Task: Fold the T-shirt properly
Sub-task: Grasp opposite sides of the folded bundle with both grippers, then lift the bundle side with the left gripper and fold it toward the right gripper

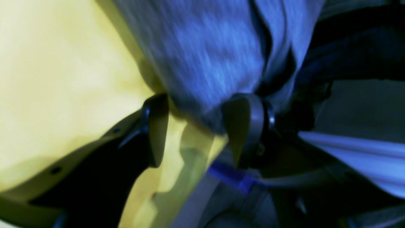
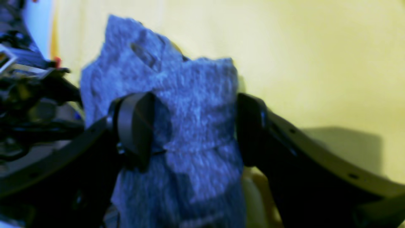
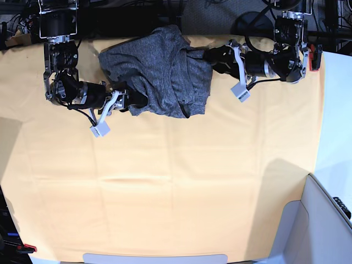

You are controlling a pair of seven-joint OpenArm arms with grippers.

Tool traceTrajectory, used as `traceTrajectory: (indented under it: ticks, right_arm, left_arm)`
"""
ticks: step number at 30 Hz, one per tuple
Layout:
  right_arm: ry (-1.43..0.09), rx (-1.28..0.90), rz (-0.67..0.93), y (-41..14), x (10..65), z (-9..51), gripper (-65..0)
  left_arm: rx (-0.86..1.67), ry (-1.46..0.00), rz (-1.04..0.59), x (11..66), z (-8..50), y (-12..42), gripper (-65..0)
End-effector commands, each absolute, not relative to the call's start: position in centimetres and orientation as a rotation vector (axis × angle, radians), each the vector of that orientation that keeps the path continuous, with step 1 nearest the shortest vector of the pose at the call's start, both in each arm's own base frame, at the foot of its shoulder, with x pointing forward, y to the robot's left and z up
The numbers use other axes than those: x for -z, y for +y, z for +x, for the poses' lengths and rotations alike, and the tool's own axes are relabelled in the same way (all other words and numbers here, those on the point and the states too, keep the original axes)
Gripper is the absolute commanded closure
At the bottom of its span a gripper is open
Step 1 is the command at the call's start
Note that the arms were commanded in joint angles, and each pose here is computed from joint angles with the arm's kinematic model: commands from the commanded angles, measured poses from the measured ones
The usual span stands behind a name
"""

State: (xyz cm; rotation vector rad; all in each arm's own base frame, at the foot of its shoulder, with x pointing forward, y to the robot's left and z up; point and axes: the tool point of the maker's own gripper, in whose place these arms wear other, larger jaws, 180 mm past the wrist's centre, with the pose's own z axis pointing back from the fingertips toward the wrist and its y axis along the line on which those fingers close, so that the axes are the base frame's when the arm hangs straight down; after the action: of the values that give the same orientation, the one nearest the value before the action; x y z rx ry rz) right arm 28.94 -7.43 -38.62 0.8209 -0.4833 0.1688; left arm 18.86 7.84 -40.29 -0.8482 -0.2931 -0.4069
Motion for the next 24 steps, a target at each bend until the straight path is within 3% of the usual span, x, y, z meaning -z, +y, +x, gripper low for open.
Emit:
traceTrajectory:
  ticks: [1,8,15,18,22,24]
  right_arm:
    - [-0.443,-0.177,0.789,-7.8,39.5,28.5,-40.1]
    - [-0.417,-0.160,0.799,-7.4,40.3,28.1,-38.9]
    - [-0.412,-0.159,0.795,-7.5,40.5,28.1,-14.0]
    - [-0.403,-0.149,0.793,-7.7,40.8,28.2,-9.0]
    - [-0.409,-0.143,0.792,-7.9,40.7,28.4,-6.8]
    - [-0.408,-0.142,0.797,-7.7,40.7,28.3,-5.2]
  left_arm:
    - [0.386,-0.285,-0.834,40.7,19.4,8.2,-31.3]
    - [0.338,-0.270,-0.867,41.3,20.7,7.5,-31.3]
    - [0.335,-0.257,-0.873,41.6,20.2,7.3,-30.8]
    - [0.360,-0.239,-0.876,41.7,19.8,6.8,-23.2]
    - [0.403,-0.216,-0.853,42.1,19.7,6.3,-3.1]
    - [0.430,-0.233,-0.812,41.9,20.9,6.6,0.0]
